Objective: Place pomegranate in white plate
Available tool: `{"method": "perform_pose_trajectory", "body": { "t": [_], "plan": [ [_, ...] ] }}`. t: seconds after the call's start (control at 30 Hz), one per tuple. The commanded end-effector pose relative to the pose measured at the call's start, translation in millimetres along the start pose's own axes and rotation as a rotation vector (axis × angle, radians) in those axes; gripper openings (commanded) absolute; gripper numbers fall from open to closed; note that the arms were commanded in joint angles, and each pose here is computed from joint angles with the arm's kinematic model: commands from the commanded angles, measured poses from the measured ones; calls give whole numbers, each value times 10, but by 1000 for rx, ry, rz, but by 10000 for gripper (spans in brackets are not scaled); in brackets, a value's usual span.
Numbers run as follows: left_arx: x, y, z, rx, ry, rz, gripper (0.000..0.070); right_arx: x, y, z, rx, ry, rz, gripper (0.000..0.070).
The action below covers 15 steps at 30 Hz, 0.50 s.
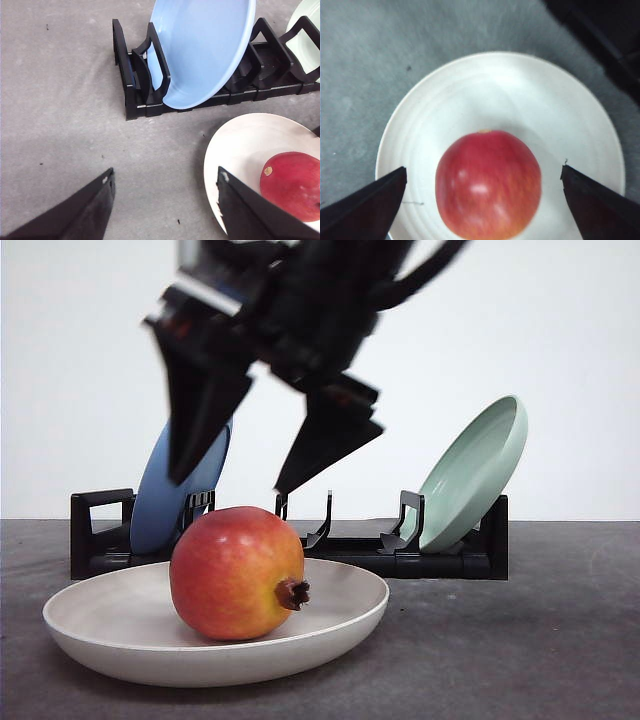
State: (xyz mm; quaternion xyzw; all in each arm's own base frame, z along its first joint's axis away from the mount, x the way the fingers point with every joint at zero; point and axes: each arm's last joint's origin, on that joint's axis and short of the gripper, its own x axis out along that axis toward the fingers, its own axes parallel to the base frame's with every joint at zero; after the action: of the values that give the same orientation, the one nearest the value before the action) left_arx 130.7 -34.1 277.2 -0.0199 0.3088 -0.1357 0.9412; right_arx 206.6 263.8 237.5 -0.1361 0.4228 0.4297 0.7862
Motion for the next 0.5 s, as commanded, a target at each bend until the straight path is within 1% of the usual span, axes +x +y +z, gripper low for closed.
{"method": "perform_pose_trajectory", "body": {
  "t": [0.0,0.17,0.3,0.37,0.47],
  "plan": [
    [-6,-3,28,4,-11,1,389,-75,11,-75,-15,-39,9,617],
    [-6,-3,28,4,-11,1,389,-418,-85,-333,38,-124,35,617],
    [-5,-3,25,4,-9,1,389,-674,-224,-536,103,-169,47,617],
    [-5,-3,23,3,-7,1,389,-787,-306,-626,140,-185,32,617],
    [-5,-3,22,2,-6,2,389,-960,-441,-751,195,-185,-17,617]
  ]
}}
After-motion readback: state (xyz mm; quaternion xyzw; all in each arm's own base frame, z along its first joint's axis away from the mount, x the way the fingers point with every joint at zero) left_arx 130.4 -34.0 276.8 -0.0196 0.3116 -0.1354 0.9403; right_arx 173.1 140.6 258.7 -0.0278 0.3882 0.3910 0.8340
